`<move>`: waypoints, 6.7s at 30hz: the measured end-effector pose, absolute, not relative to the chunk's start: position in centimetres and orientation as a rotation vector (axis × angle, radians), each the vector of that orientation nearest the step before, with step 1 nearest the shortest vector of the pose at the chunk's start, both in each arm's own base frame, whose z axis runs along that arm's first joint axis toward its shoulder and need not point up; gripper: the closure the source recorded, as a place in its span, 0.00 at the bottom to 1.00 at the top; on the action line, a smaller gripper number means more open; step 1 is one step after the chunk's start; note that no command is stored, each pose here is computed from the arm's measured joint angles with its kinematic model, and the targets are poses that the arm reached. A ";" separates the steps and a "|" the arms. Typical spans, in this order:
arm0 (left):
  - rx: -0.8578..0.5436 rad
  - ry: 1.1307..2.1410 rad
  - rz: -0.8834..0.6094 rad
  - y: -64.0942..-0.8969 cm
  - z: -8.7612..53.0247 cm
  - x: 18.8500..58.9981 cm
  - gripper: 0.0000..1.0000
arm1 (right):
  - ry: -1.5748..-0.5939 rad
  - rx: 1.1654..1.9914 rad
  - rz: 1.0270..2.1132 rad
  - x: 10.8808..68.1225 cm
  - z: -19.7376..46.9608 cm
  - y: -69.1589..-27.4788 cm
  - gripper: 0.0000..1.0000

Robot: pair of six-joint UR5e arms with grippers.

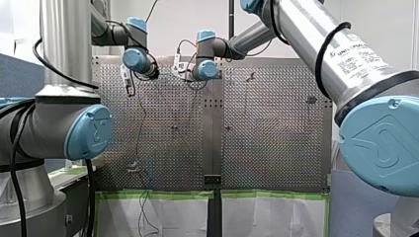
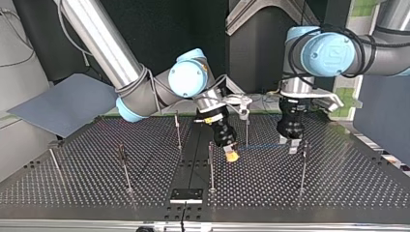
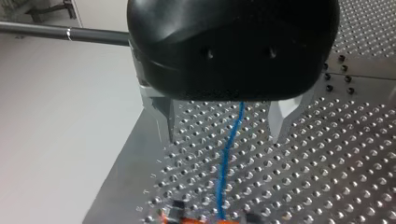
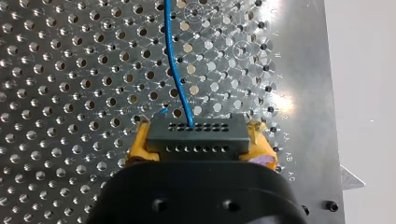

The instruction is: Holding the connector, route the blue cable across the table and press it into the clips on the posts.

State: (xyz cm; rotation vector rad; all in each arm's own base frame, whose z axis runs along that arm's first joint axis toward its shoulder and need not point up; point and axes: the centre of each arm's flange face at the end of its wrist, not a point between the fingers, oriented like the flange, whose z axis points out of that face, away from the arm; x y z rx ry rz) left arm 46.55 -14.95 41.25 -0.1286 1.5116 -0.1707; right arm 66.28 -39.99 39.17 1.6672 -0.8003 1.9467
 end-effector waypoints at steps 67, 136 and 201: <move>-0.219 1.694 -0.123 -16.9 25.3 46.5 1.00 | -0.887 1.859 1.764 63.9 30.6 -38.7 1.00; -0.258 1.727 -0.194 -16.0 15.5 52.2 1.00 | -0.971 1.998 1.650 60.5 19.5 -40.7 1.00; -0.212 1.889 -0.033 -16.8 18.2 50.3 0.00 | -1.037 1.885 1.641 56.6 19.3 -46.9 1.00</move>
